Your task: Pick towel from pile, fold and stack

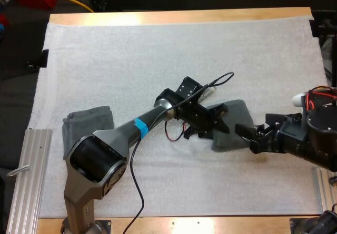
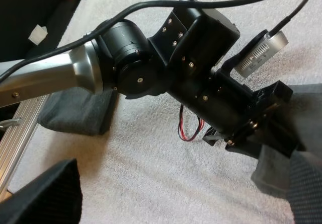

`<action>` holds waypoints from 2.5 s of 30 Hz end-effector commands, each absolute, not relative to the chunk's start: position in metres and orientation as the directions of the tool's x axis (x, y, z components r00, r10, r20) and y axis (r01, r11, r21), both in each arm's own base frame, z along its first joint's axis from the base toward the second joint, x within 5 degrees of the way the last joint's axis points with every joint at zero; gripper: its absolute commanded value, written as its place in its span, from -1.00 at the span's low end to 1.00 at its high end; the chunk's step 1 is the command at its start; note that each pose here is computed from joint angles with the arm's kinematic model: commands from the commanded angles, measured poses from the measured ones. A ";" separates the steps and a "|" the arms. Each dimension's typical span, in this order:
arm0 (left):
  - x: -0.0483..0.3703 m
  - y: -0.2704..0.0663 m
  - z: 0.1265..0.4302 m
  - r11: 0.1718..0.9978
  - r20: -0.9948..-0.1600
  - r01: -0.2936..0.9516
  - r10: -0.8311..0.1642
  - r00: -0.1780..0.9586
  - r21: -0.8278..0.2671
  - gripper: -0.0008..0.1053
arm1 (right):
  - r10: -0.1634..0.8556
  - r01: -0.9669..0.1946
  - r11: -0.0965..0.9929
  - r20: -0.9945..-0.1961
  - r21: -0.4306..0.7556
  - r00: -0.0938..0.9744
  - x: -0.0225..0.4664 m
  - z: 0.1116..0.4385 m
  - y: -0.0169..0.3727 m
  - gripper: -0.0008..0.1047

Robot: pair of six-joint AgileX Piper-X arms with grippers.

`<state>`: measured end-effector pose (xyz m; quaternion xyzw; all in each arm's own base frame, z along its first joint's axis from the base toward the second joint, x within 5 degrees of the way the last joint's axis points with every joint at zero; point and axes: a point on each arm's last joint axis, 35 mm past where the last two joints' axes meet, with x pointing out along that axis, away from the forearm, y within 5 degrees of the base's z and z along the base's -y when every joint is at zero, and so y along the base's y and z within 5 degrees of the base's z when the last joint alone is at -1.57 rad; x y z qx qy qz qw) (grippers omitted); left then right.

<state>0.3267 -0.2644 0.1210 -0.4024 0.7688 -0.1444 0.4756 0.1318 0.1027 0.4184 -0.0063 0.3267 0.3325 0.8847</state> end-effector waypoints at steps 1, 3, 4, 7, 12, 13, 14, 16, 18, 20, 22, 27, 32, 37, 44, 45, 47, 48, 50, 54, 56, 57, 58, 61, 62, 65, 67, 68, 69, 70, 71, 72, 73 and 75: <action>0.327 -0.268 0.126 0.626 -0.603 -0.476 -0.765 -0.225 -0.617 -0.62 | 0.588 -0.592 0.779 -0.572 0.208 0.572 0.130 0.422 0.101 0.54; 0.326 -0.268 0.126 0.631 -0.602 -0.464 -0.764 -0.231 -0.622 -0.99 | 0.588 -0.592 0.779 -0.572 0.208 0.572 0.130 0.422 0.101 0.54; 0.326 -0.268 0.126 0.631 -0.601 -0.460 -0.764 -0.233 -0.624 -0.98 | 0.588 -0.592 0.779 -0.572 0.208 0.572 0.130 0.422 0.101 0.54; 0.326 -0.268 0.126 0.635 -0.594 -0.432 -0.766 -0.245 -0.641 -0.98 | 0.588 -0.592 0.779 -0.572 0.208 0.572 0.130 0.422 0.101 0.54; 0.325 -0.267 0.136 0.640 -0.599 -0.332 -0.767 -0.229 -0.693 -0.98 | 0.586 -0.591 0.780 -0.573 0.207 0.573 0.131 0.422 0.101 0.54; 0.325 -0.267 0.139 0.640 -0.602 -0.323 -0.767 -0.223 -0.697 -0.98 | 0.586 -0.591 0.780 -0.573 0.207 0.573 0.131 0.422 0.101 0.54; 0.325 -0.266 0.144 0.644 -0.611 -0.304 -0.764 -0.207 -0.702 -0.98 | 0.586 -0.591 0.780 -0.573 0.207 0.573 0.131 0.422 0.101 0.54; 0.324 -0.265 0.151 0.645 -0.617 -0.270 -0.764 -0.191 -0.715 -0.98 | 0.586 -0.591 0.780 -0.573 0.207 0.573 0.131 0.422 0.101 0.54; 0.324 -0.265 0.160 0.637 -0.611 -0.234 -0.771 -0.181 -0.734 -0.98 | 0.586 -0.591 0.780 -0.573 0.207 0.573 0.131 0.422 0.101 0.54; 0.322 -0.263 0.167 0.644 -0.622 -0.205 -0.765 -0.168 -0.737 -0.98 | 0.586 -0.591 0.780 -0.573 0.207 0.573 0.131 0.422 0.101 0.54; 0.320 -0.261 0.175 0.653 -0.633 -0.171 -0.758 -0.159 -0.738 -0.98 | 0.586 -0.591 0.780 -0.573 0.207 0.573 0.131 0.422 0.101 0.54; 0.311 -0.254 0.198 0.662 -0.647 -0.062 -0.746 -0.157 -0.747 -0.98 | 0.586 -0.591 0.780 -0.573 0.207 0.573 0.131 0.422 0.101 0.54; 0.301 -0.244 0.222 0.683 -0.682 0.047 -0.720 -0.130 -0.729 -0.98 | 0.586 -0.591 0.780 -0.573 0.207 0.573 0.131 0.422 0.101 0.54; 0.292 -0.225 0.255 0.697 -0.711 0.155 -0.700 -0.065 -0.700 -0.98 | 0.586 -0.591 0.780 -0.573 0.206 0.573 0.131 0.422 0.101 0.54; 0.287 -0.181 0.293 0.700 -0.718 0.220 -0.696 -0.004 -0.680 -0.98 | 0.586 -0.594 0.779 -0.573 0.203 0.573 0.131 0.422 0.101 0.54; 0.286 -0.174 0.298 0.710 -0.729 0.230 -0.684 0.002 -0.665 -0.98 | 0.586 -0.594 0.779 -0.573 0.203 0.573 0.131 0.422 0.101 0.54; 0.284 -0.164 0.306 0.735 -0.756 0.248 -0.654 0.014 -0.631 -0.98 | 0.586 -0.594 0.779 -0.573 0.203 0.573 0.131 0.422 0.101 0.54; 0.283 -0.157 0.310 0.755 -0.778 0.261 -0.627 0.019 -0.602 -0.98 | 0.586 -0.594 0.779 -0.573 0.203 0.573 0.131 0.422 0.101 0.54; 0.282 -0.147 0.317 0.796 -0.826 0.283 -0.564 0.026 -0.535 -0.98 | 0.586 -0.594 0.779 -0.573 0.203 0.573 0.131 0.422 0.101 0.54; 0.281 -0.127 0.328 0.880 -0.919 0.313 -0.391 0.049 -0.358 -0.98 | 0.586 -0.594 0.779 -0.573 0.203 0.573 0.131 0.422 0.101 0.54; 0.281 -0.119 0.332 0.899 -0.937 0.305 -0.345 0.057 -0.313 -0.98 | 0.586 -0.594 0.779 -0.573 0.203 0.573 0.131 0.422 0.101 0.54; 0.282 -0.114 0.334 0.909 -0.942 0.296 -0.328 0.067 -0.295 -0.98 | 0.586 -0.594 0.779 -0.573 0.203 0.573 0.131 0.422 0.101 0.54; 0.282 -0.110 0.334 0.914 -0.945 0.288 -0.318 0.073 -0.285 -0.98 | 0.586 -0.594 0.779 -0.573 0.203 0.573 0.131 0.422 0.101 0.54; 0.283 -0.095 0.334 0.936 -0.959 0.247 -0.275 0.065 -0.252 -0.98 | 0.586 -0.594 0.779 -0.573 0.203 0.573 0.131 0.422 0.101 0.54; 0.283 -0.089 0.333 0.945 -0.965 0.231 -0.253 0.062 -0.233 -0.98 | 0.586 -0.594 0.779 -0.573 0.203 0.573 0.131 0.422 0.101 0.54; 0.285 -0.076 0.332 0.971 -0.983 0.187 -0.168 0.075 -0.151 -0.98 | 0.586 -0.594 0.779 -0.573 0.203 0.573 0.131 0.422 0.101 0.54; 0.287 -0.068 0.331 0.981 -0.988 0.162 -0.126 0.085 -0.112 -0.98 | 0.586 -0.594 0.779 -0.573 0.203 0.573 0.131 0.422 0.101 0.54; 0.288 -0.063 0.331 0.983 -0.989 0.147 -0.121 0.085 -0.108 -0.98 | 0.586 -0.594 0.779 -0.573 0.203 0.573 0.131 0.422 0.101 0.54; 0.288 -0.060 0.331 0.985 -0.989 0.134 -0.120 0.086 -0.107 -0.98 | 0.586 -0.594 0.779 -0.573 0.203 0.573 0.131 0.422 0.101 0.54; 0.289 -0.058 0.331 0.986 -0.989 0.127 -0.119 0.086 -0.107 -0.98 | 0.586 -0.594 0.779 -0.573 0.203 0.573 0.131 0.422 0.101 0.54; 0.289 -0.053 0.330 0.988 -0.989 0.112 -0.117 0.086 -0.107 -0.98 | 0.586 -0.594 0.779 -0.573 0.203 0.573 0.131 0.422 0.101 0.54; 0.290 -0.049 0.330 0.989 -0.990 0.098 -0.116 0.086 -0.107 -0.98 | 0.586 -0.594 0.779 -0.573 0.203 0.573 0.131 0.422 0.101 0.54; 0.290 -0.047 0.329 0.990 -0.990 0.089 -0.114 0.084 -0.107 -0.98 | 0.586 -0.594 0.779 -0.573 0.203 0.573 0.131 0.422 0.101 0.54; 0.290 -0.037 0.325 0.993 -0.991 0.056 -0.110 0.074 -0.106 -0.98 | 0.586 -0.594 0.779 -0.573 0.203 0.573 0.131 0.422 0.101 0.54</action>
